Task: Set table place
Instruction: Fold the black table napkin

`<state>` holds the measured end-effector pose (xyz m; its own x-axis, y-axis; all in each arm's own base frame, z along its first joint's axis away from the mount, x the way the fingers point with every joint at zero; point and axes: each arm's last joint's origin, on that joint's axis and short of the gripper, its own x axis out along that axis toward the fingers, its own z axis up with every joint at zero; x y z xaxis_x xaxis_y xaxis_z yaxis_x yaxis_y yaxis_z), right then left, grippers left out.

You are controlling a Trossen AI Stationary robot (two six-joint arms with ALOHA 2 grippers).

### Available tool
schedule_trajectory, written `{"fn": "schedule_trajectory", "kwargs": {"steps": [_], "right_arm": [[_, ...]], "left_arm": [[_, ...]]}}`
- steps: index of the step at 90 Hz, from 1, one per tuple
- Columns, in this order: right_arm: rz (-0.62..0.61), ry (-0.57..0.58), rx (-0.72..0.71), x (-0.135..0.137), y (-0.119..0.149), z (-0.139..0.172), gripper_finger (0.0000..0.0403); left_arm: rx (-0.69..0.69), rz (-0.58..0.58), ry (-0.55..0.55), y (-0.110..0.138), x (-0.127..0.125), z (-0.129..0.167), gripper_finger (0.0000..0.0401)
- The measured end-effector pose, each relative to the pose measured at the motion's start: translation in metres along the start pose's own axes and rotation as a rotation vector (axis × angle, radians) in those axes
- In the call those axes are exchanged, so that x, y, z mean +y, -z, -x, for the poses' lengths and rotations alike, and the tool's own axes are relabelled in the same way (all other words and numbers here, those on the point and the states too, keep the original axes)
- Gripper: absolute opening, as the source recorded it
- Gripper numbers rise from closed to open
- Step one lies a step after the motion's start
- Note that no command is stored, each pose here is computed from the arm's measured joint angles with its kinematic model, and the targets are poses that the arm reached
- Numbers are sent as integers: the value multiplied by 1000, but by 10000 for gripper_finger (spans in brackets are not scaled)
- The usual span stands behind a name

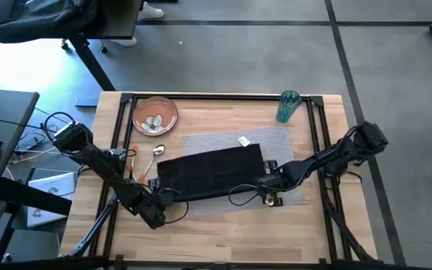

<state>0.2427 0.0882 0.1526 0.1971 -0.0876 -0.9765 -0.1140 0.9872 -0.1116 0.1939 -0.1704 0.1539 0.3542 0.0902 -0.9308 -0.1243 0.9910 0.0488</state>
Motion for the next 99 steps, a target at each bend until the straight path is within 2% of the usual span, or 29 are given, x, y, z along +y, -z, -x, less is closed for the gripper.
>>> {"fn": "schedule_trajectory", "kwargs": {"steps": [17,36,50,61,82,99], "right_arm": [[7,-10,16,20,-3,31,0],[-15,-61,-53,54,4,35,0],[-52,15,-82,58,7,36,0],[-46,30,-92,44,-4,43,0],[-155,37,-39,-7,-14,41,0],[-212,52,-24,-45,-20,36,0]], "left_arm": [[-31,14,56,-7,-16,19,0],[-38,98,122,7,-33,26,0],[-60,169,123,10,-36,33,0],[-63,166,110,6,-32,45,0],[-104,176,-57,3,-6,55,0],[-60,184,-141,10,14,40,0]]}}
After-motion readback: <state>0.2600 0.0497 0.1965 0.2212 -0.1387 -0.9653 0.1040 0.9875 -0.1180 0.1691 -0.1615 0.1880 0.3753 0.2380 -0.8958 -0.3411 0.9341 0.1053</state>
